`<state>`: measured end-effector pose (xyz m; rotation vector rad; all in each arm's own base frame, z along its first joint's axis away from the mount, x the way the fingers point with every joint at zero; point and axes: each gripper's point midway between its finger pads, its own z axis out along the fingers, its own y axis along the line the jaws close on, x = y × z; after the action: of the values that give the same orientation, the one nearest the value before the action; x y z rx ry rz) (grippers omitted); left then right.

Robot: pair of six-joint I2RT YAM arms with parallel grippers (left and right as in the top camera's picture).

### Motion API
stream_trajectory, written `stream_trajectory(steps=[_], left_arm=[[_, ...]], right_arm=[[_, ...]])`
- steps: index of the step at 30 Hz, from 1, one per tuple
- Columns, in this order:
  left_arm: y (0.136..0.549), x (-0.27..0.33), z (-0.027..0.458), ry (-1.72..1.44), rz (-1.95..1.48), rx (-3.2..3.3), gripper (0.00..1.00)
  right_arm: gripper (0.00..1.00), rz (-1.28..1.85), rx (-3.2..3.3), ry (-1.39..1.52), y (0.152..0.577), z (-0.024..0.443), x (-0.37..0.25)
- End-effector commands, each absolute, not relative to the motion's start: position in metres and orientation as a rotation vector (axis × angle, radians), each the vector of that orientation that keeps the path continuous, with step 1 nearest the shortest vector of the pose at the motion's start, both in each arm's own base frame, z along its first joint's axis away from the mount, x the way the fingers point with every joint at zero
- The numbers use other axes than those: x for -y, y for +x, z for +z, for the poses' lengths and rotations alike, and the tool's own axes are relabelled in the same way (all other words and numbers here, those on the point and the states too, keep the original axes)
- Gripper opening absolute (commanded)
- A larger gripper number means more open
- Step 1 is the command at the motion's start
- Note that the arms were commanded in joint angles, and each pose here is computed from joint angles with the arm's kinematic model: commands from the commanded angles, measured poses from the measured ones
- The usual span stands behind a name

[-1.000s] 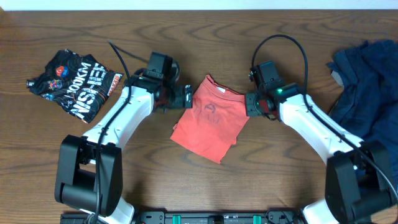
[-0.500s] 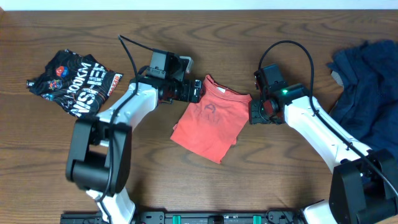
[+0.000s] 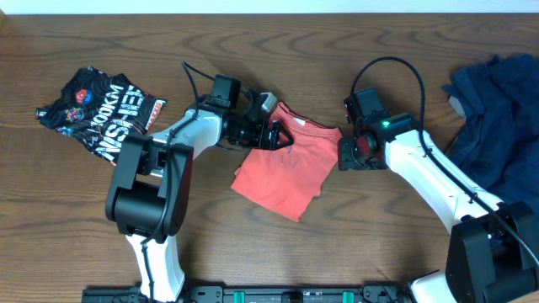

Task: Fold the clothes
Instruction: 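Grasp the folded orange bundle's top edge with the left gripper, then carry the folded orange shirt to the table's upper-left and release it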

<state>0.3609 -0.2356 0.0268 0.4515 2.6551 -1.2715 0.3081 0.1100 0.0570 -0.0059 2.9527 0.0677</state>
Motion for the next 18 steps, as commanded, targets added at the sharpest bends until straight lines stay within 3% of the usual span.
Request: stream_trajectory(steps=[1,5,11,18], left_arm=[[0.345,0.235,-0.002,0.426,-1.278,-2.745,0.72],[0.347,0.235,-0.001,0.432,-1.276,-2.733,0.4],[0.355,0.237,0.002,0.442,-1.269,-2.691,0.06],[0.406,0.202,0.032,0.264,-1.17,-2.589,0.06]], right_arm=[[0.56,0.084,-2.924,0.017,0.313,0.067,-0.11],[0.56,0.082,-2.928,0.017,0.312,0.066,-0.11],[0.56,0.082,-2.928,0.017,0.312,0.066,-0.11],[0.56,0.062,-2.94,0.017,0.309,0.066,-0.107]])
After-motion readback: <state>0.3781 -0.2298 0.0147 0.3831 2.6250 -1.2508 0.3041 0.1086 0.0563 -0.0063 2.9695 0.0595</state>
